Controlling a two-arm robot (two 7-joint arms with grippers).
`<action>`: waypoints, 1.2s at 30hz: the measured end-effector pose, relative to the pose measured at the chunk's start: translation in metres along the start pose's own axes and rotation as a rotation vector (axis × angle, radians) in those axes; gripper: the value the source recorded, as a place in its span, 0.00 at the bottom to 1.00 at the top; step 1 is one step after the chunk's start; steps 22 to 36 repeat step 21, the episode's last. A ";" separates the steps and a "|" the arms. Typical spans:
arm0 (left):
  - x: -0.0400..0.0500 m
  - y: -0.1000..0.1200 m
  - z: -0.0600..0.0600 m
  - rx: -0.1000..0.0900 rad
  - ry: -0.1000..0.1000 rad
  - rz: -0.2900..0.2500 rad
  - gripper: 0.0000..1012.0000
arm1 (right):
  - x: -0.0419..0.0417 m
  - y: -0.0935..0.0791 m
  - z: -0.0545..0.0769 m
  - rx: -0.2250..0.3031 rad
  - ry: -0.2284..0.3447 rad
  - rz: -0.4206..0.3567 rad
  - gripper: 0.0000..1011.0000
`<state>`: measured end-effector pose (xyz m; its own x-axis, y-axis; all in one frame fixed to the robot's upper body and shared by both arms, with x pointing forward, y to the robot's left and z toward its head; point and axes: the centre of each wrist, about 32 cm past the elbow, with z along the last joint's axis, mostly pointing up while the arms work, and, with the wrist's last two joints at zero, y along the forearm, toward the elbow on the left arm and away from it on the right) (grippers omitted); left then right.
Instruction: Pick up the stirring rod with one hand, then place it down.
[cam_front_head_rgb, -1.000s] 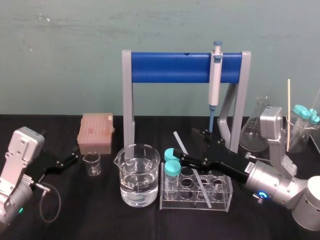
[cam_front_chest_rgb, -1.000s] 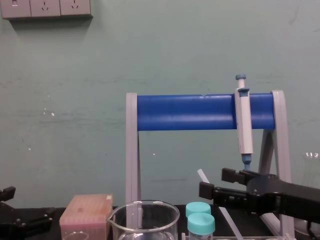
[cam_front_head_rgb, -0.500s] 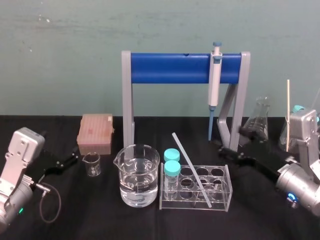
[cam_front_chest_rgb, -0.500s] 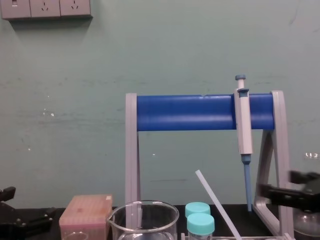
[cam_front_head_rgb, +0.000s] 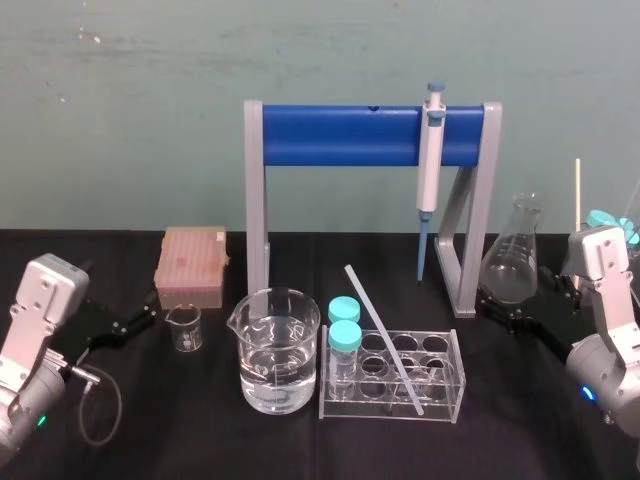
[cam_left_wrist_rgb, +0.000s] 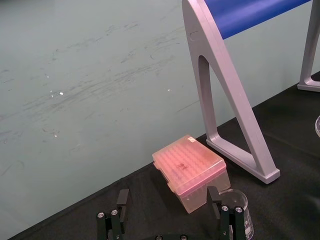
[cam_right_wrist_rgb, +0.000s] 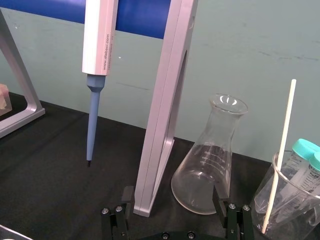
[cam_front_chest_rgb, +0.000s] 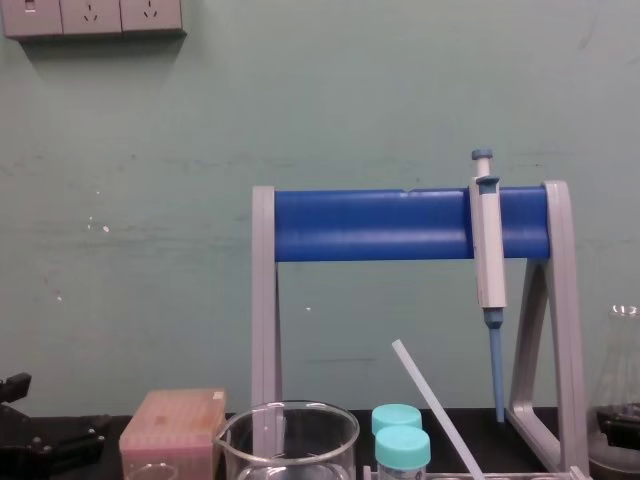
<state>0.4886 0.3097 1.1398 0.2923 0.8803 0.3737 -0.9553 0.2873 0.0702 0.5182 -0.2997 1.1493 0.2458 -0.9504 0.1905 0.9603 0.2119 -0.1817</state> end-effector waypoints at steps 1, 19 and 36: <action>0.0000 0.000 0.000 0.000 0.000 0.000 0.99 | 0.0001 0.000 0.000 0.000 0.000 0.000 0.99; 0.0000 0.000 0.000 0.000 0.000 0.000 0.99 | 0.0005 -0.001 0.001 0.006 0.003 0.010 0.99; 0.0000 0.000 0.000 0.000 0.000 0.000 0.99 | 0.0005 -0.001 0.001 0.006 0.003 0.011 0.99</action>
